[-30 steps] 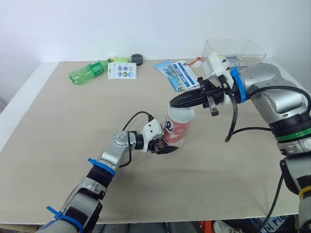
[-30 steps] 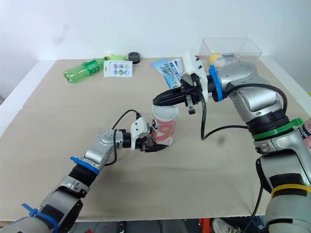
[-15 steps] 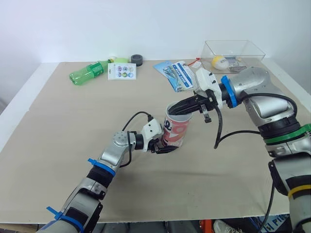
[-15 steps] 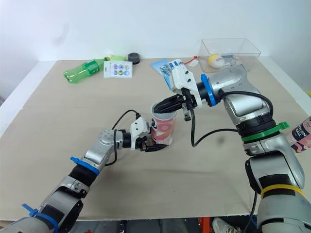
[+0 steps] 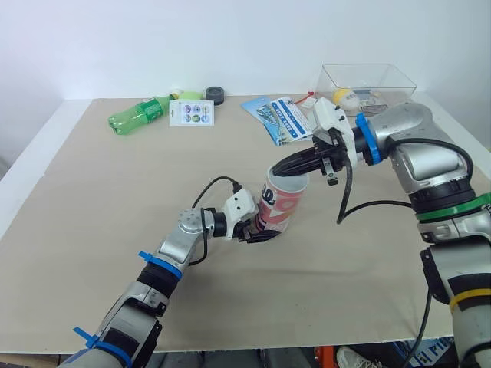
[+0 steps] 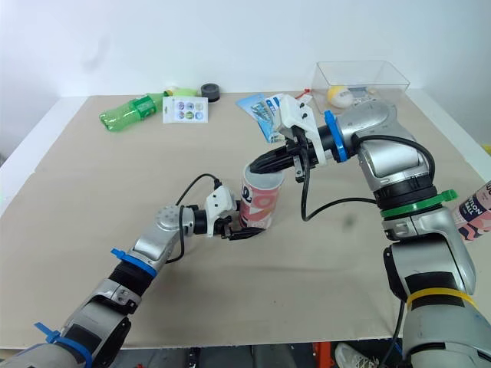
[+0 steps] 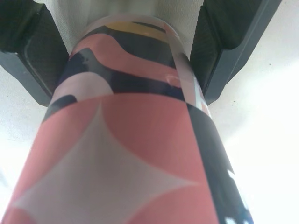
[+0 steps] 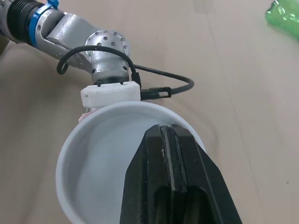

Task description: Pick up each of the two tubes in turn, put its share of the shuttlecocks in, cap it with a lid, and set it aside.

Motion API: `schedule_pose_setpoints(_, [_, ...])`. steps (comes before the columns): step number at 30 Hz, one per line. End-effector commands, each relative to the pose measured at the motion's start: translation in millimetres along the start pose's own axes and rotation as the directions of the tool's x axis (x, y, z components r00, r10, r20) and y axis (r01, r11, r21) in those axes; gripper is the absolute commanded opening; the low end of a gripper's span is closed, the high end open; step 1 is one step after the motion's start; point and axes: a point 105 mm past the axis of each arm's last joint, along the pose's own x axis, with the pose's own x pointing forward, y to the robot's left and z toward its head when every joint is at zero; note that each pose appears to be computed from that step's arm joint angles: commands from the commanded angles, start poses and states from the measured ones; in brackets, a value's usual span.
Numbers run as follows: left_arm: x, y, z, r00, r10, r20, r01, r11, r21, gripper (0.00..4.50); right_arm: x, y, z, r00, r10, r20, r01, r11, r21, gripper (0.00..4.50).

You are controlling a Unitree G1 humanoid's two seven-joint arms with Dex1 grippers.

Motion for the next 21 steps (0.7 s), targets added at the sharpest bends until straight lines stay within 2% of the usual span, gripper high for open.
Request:
schedule_pose_setpoints(1, [-3, -2, -7, 1.0, -0.005, -0.018, 0.005, 1.0, -0.003, 3.28, -4, 0, -13, 0.999, -0.028, -0.031, 0.029, 0.998, 0.059, 0.01])
schedule_pose_setpoints(7, [1, -1, -3, 1.0, -0.002, -0.007, 0.002, 1.0, 0.011, 3.28, 14, 6, -22, 1.0, -0.01, -0.024, 0.012, 0.995, 0.099, 0.01])
schedule_pose_setpoints(21, [4, 9, 10, 0.998, 0.039, 0.042, -0.042, 0.997, 0.065, 3.28, 42, 17, -50, 0.991, 0.055, -0.12, -0.041, 0.993, 0.113, 0.01])
